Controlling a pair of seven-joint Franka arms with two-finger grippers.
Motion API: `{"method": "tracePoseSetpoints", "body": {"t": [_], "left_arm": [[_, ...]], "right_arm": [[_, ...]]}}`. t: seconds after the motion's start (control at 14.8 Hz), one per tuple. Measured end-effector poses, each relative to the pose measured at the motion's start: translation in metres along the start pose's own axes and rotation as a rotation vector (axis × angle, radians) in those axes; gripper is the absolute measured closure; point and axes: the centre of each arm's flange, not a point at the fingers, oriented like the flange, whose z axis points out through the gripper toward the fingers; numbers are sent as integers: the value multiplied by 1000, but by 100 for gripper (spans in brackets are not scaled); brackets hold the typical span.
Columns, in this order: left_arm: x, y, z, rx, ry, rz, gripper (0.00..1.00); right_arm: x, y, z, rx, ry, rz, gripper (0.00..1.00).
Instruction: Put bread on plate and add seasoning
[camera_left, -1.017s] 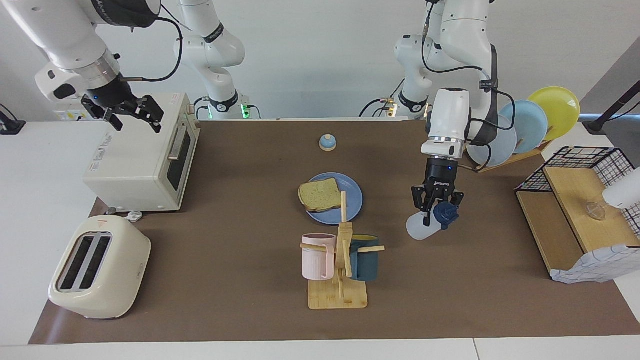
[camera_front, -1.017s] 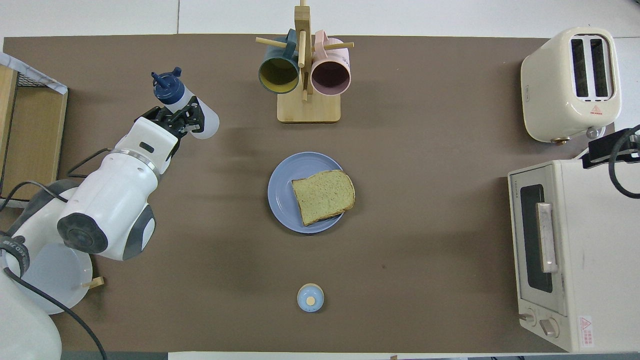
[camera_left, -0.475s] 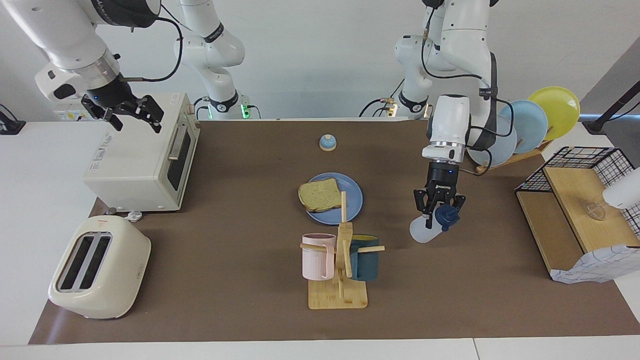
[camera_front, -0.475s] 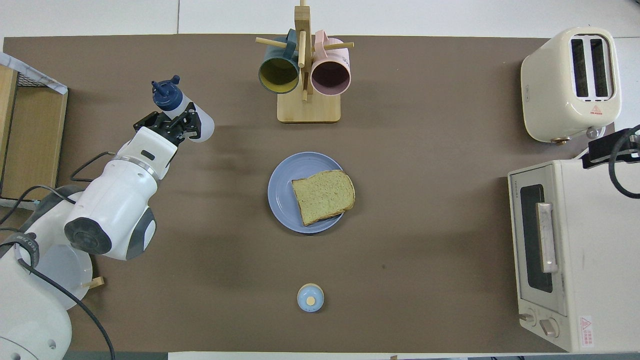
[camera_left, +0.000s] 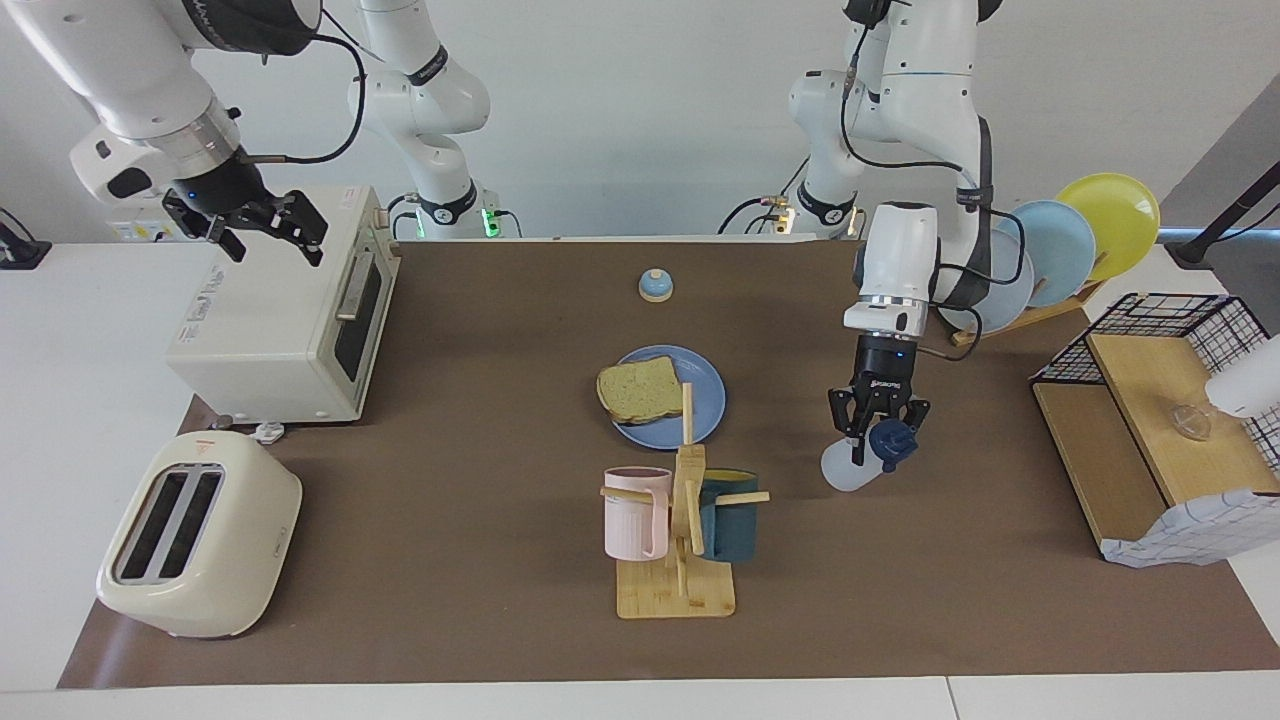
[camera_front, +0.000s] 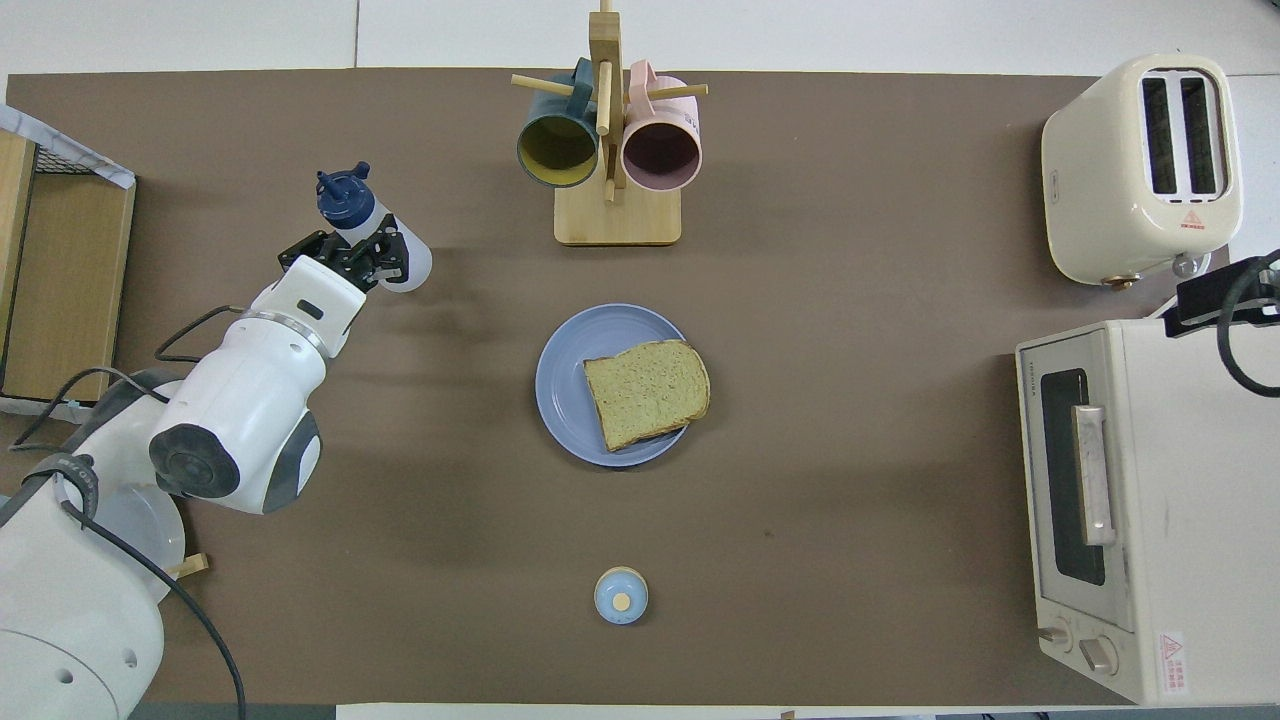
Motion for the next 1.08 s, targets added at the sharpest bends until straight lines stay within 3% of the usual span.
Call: {"method": "tracePoseSetpoints", "body": {"t": [0.61, 0.75, 0.95, 1.08], "left_arm": [[-10, -1, 13, 4, -18, 7, 64], [-10, -1, 13, 4, -18, 8, 44], [-11, -1, 13, 4, -18, 8, 36], [-12, -2, 13, 4, -20, 8, 36]], "right_arm": [[0, 0, 0, 0, 0, 0, 0], [0, 0, 0, 0, 0, 0, 0], [0, 0, 0, 0, 0, 0, 0], [0, 0, 0, 0, 0, 0, 0]]}}
